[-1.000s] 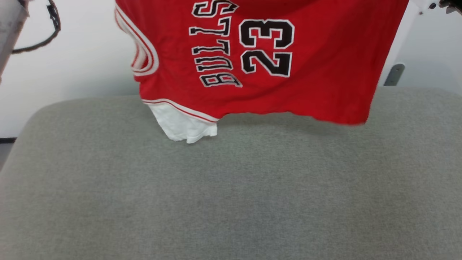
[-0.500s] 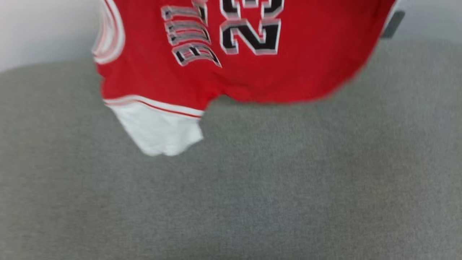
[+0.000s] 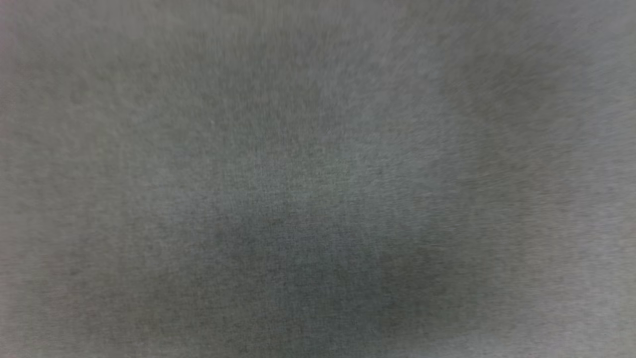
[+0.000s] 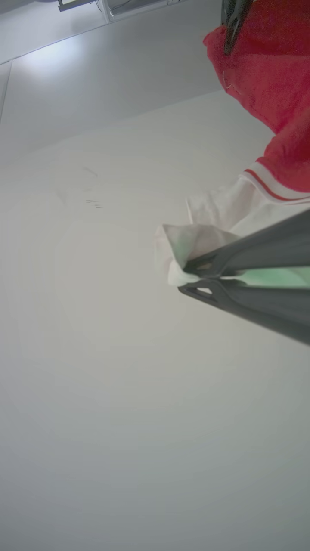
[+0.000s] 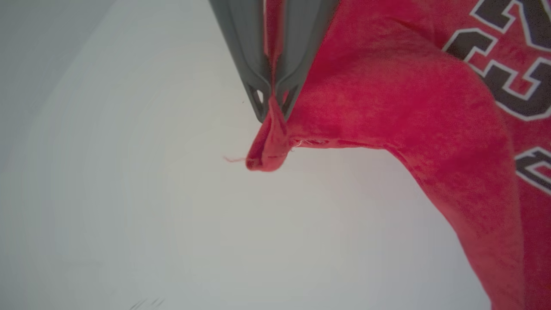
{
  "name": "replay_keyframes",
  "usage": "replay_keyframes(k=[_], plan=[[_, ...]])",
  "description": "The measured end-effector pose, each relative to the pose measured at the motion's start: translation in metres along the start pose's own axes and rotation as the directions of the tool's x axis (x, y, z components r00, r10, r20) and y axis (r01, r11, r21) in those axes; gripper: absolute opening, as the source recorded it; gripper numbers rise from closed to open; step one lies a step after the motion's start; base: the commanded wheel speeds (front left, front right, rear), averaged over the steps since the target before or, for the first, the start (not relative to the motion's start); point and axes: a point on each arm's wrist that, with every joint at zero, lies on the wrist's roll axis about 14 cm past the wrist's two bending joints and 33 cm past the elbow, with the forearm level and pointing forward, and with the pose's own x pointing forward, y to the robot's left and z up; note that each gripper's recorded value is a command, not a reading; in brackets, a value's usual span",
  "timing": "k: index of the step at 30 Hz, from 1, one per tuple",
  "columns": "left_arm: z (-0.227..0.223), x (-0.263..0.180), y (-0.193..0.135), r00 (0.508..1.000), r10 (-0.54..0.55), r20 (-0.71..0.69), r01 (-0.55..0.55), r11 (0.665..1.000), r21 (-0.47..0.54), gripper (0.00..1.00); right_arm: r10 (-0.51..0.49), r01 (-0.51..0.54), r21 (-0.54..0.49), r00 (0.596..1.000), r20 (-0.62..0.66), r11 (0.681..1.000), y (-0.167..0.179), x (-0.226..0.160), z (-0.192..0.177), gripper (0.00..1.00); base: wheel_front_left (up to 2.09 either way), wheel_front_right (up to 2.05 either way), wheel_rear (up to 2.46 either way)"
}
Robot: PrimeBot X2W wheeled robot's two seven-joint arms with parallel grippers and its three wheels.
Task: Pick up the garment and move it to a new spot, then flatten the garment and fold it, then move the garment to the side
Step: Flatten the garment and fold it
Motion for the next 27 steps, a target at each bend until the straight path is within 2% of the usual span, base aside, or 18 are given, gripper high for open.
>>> replay_keyframes(k=[3,7,11,15,18,22,24,27], plan=[[-0.057,-0.013,0.001,0.999,0.000,-0.042,-0.002,0.999,-0.053,0.00,0.036,-0.035,0.015,0.995,-0.092,0.999,0.035,-0.010,-0.071,0.00,0.00,0.00,0.00],[-0.171,-0.060,-0.008,0.978,0.000,-0.210,-0.029,0.990,-0.135,0.00,0.090,-0.072,0.086,0.969,-0.231,0.994,0.084,-0.034,-0.159,0.00,0.00,0.00,0.00],[-0.235,-0.102,-0.020,0.947,-0.009,-0.322,-0.056,0.979,-0.193,0.00,0.161,-0.116,0.152,0.931,-0.327,0.981,0.131,-0.059,-0.216,0.00,0.00,0.00,0.00],[-0.264,-0.133,-0.024,0.915,-0.022,-0.403,-0.064,0.978,-0.198,0.00,0.191,-0.131,0.191,0.922,-0.337,0.973,0.149,-0.063,-0.229,0.00,0.00,0.00,0.00],[-0.281,-0.171,-0.032,0.859,-0.057,-0.508,-0.064,0.974,-0.217,0.00,0.255,-0.170,0.245,0.890,-0.378,0.954,0.171,-0.084,-0.242,0.00,0.00,0.00,0.00],[-0.277,-0.207,-0.038,0.775,-0.117,-0.621,-0.067,0.962,-0.264,0.00,0.317,-0.227,0.266,0.871,-0.376,0.937,0.175,-0.099,-0.229,0.00,0.00,0.00,0.00],[-0.268,-0.229,-0.038,0.730,-0.141,-0.668,-0.072,0.957,-0.281,0.00,0.372,-0.259,0.311,0.841,-0.393,0.914,0.184,-0.116,-0.223,0.00,0.00,0.00,0.00],[-0.248,-0.257,-0.036,0.679,-0.160,-0.717,-0.108,0.943,-0.314,0.00,0.403,-0.287,0.319,0.820,-0.406,0.903,0.170,-0.133,-0.207,0.00,0.00,0.00,0.00]])
